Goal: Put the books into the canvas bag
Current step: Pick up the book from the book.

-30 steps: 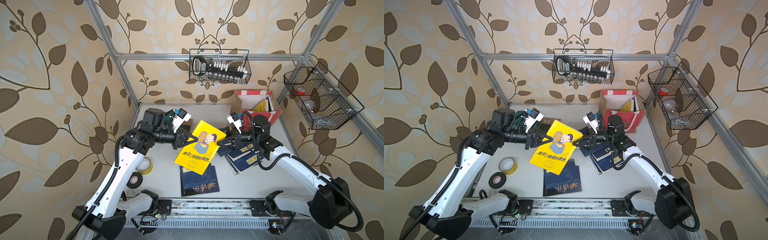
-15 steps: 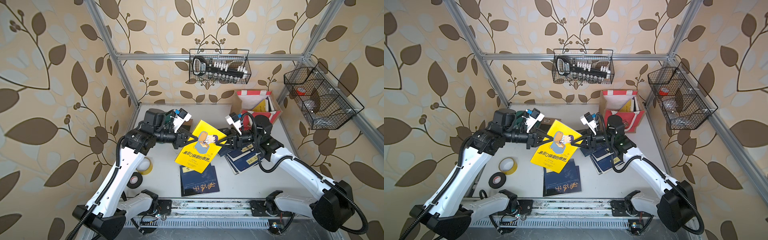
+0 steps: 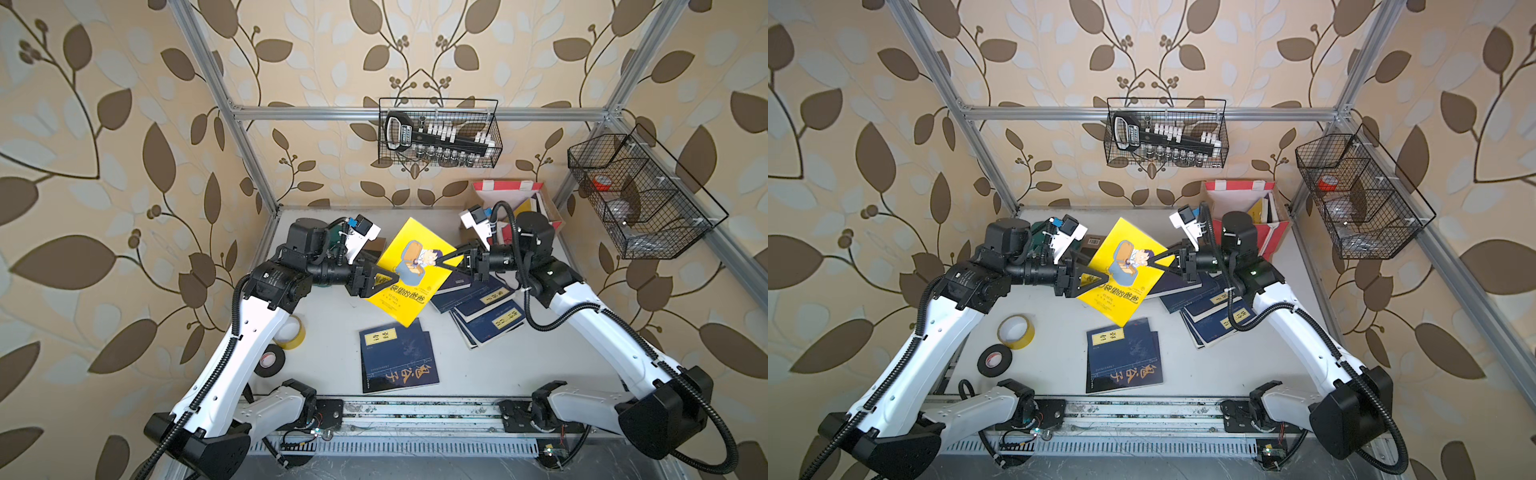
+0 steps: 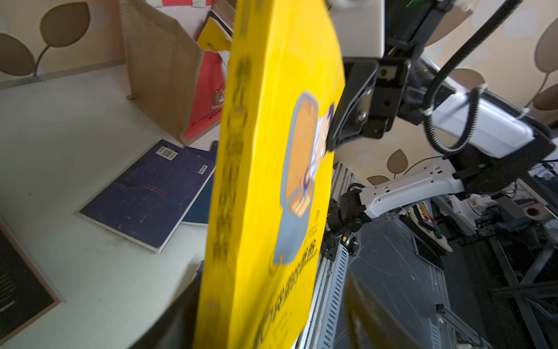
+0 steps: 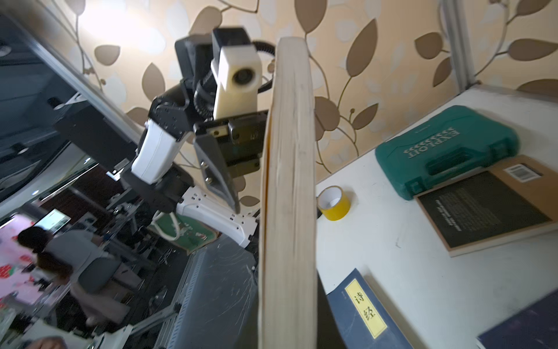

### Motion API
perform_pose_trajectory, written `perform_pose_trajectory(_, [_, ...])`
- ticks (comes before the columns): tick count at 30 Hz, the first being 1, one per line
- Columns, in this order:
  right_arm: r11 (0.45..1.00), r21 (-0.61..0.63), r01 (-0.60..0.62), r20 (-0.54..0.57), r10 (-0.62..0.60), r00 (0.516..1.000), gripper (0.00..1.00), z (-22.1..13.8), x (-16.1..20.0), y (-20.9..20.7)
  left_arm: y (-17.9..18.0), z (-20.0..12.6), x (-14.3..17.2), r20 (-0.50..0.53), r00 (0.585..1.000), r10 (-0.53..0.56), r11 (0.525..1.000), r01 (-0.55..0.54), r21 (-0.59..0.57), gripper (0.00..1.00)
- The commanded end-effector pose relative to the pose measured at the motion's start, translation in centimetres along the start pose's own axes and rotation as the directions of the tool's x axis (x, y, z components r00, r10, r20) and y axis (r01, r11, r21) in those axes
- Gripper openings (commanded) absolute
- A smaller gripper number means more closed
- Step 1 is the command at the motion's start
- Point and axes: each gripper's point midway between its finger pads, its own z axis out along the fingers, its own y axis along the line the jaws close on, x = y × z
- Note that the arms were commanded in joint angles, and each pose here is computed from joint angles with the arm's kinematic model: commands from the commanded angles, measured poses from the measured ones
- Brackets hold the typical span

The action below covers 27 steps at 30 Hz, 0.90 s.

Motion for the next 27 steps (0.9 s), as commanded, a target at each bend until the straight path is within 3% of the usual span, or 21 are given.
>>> perform_pose_trajectory(1, [0.970, 0.225, 0.088, 0.128, -0.119, 0.985, 0.00, -3.7, -6.2, -0.1, 1.0, -1.2, -1.0, 0.061, 0.998, 0.016, 0.995, -0.010, -0.098, 0.99])
perform_pose_trajectory(5, [0.873, 0.481, 0.077, 0.161, -0.174, 0.971, 0.00, -7.2, -9.2, -1.3, 2.6, -2.0, -1.2, 0.095, 0.996, -0.001, 0.980, 0.020, -0.200, 0.99])
perform_pose_trajectory(9, [0.652, 0.757, 0.047, 0.171, -0.267, 0.949, 0.00, -12.2, -11.5, -3.1, 2.8, -2.3, -1.2, 0.119, 0.993, 0.000, 0.976, 0.026, -0.214, 0.99])
perform_pose_trajectory(12, [0.494, 0.869, 0.015, 0.155, -0.301, 0.941, 0.00, -15.6, -13.0, -4.6, 1.8, -2.2, -1.1, 0.122, 0.993, 0.009, 0.986, 0.011, -0.166, 0.99])
perform_pose_trajectory(22, [0.156, 0.983, -0.098, 0.148, -0.352, 0.924, 0.00, -24.0, -16.2, -9.3, 0.5, -2.4, -0.8, 0.131, 0.991, 0.027, 0.994, -0.013, -0.111, 0.99])
perform_pose_trajectory(27, [0.091, 0.987, -0.135, 0.160, -0.376, 0.913, 0.00, -26.0, -16.8, -11.8, 0.5, -2.4, -1.0, 0.134, 0.991, 0.027, 0.994, -0.013, -0.110, 0.99])
